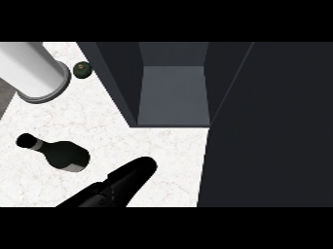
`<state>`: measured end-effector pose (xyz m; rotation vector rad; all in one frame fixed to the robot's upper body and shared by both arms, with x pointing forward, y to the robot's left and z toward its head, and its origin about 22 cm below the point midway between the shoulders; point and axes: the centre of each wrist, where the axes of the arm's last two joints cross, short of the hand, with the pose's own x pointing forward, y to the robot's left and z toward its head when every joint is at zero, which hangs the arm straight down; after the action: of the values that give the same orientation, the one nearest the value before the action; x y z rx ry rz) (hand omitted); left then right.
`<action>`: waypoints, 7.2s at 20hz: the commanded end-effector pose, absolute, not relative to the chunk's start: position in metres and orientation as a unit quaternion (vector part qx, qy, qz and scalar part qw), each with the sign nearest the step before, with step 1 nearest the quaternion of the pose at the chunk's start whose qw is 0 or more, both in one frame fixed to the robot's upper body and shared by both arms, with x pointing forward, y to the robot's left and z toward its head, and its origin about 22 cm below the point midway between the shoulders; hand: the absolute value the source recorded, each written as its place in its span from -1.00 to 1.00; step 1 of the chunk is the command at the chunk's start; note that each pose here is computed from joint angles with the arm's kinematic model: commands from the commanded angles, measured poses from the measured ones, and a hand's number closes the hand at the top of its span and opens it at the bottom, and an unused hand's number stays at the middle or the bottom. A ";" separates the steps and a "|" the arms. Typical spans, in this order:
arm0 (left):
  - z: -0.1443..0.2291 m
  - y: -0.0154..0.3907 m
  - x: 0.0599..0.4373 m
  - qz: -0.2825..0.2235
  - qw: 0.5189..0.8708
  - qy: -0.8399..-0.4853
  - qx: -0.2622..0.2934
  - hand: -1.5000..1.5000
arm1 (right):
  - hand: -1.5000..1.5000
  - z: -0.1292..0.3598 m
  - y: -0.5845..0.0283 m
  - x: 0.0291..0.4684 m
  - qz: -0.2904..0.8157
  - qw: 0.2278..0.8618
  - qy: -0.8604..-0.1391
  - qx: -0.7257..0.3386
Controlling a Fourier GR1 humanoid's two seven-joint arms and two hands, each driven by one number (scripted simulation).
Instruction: Pick up the wine, place it into the cabinet and close the cabinet
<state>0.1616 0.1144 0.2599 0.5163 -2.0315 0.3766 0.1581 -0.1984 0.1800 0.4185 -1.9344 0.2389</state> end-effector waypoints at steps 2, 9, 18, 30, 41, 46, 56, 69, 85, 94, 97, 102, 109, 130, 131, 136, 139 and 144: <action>0.268 0.137 0.139 0.179 0.515 -0.818 0.183 -1.00 | -1.00 0.193 -0.200 0.138 0.096 0.523 -0.832 0.161; 0.267 0.142 0.152 0.174 0.536 -0.802 0.200 -1.00 | -1.00 0.203 -0.208 0.144 0.105 0.544 -0.819 0.152; 0.236 0.157 0.167 0.181 0.567 -0.776 0.206 -1.00 | -1.00 0.193 -0.217 0.147 0.088 0.534 -0.833 0.118; 0.186 0.210 0.207 0.206 0.599 -0.737 0.234 -1.00 | -1.00 0.183 -0.235 0.142 0.087 0.531 -0.836 0.110; 0.094 0.222 0.207 0.236 0.597 -0.707 0.296 -1.00 | -1.00 0.187 -0.246 0.130 0.099 0.535 -0.829 0.126; 0.074 0.258 0.197 0.248 0.588 -0.711 0.295 -1.00 | -1.00 0.179 -0.241 0.139 0.109 0.534 -0.829 0.125; 0.021 0.274 0.193 0.245 0.608 -0.694 0.298 -1.00 | -1.00 0.182 -0.247 0.121 0.105 0.531 -0.831 0.130; -0.044 0.308 0.176 0.258 0.631 -0.667 0.301 -1.00 | -1.00 0.178 -0.228 0.127 0.099 0.531 -0.830 0.140; -0.081 0.338 0.189 0.245 0.654 -0.664 0.265 -1.00 | -1.00 0.176 -0.252 0.121 0.114 0.530 -0.828 0.141; -0.123 0.311 0.215 0.240 0.666 -0.663 0.244 -1.00 | -1.00 0.182 -0.241 0.142 0.106 0.534 -0.828 0.135; -0.119 0.335 0.221 0.239 0.672 -0.659 0.240 -1.00 | -1.00 0.184 -0.243 0.125 0.105 0.531 -0.830 0.134; -0.139 0.310 0.218 0.266 0.668 -0.660 0.215 -1.00 | -1.00 0.185 -0.250 0.121 0.111 0.530 -0.828 0.142; -0.158 0.310 0.211 0.263 0.662 -0.686 0.147 1.00 | -1.00 0.178 -0.250 0.129 0.111 0.533 -0.827 0.141; -0.157 0.308 0.213 0.108 0.636 -0.763 -0.047 1.00 | -1.00 0.166 -0.255 0.132 0.114 0.537 -0.823 0.144; -0.149 0.298 0.222 0.106 0.640 -0.760 -0.038 1.00 | -1.00 0.184 -0.234 0.116 0.110 0.544 -0.818 0.151; -0.135 0.270 0.202 0.097 0.641 -0.758 -0.064 1.00 | -1.00 0.175 -0.252 0.146 0.112 0.538 -0.823 0.141; -0.109 0.263 0.208 0.096 0.634 -0.764 -0.078 1.00 | -1.00 0.183 -0.235 0.137 0.115 0.554 -0.812 0.144; -0.069 0.238 0.201 0.096 0.628 -0.769 -0.070 1.00 | -1.00 0.176 -0.245 0.136 0.107 0.546 -0.820 0.131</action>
<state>0.2077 0.2528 -0.0936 -0.1576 -1.7561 0.2101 0.1534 -0.2403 0.1603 0.3092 -1.9121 0.2479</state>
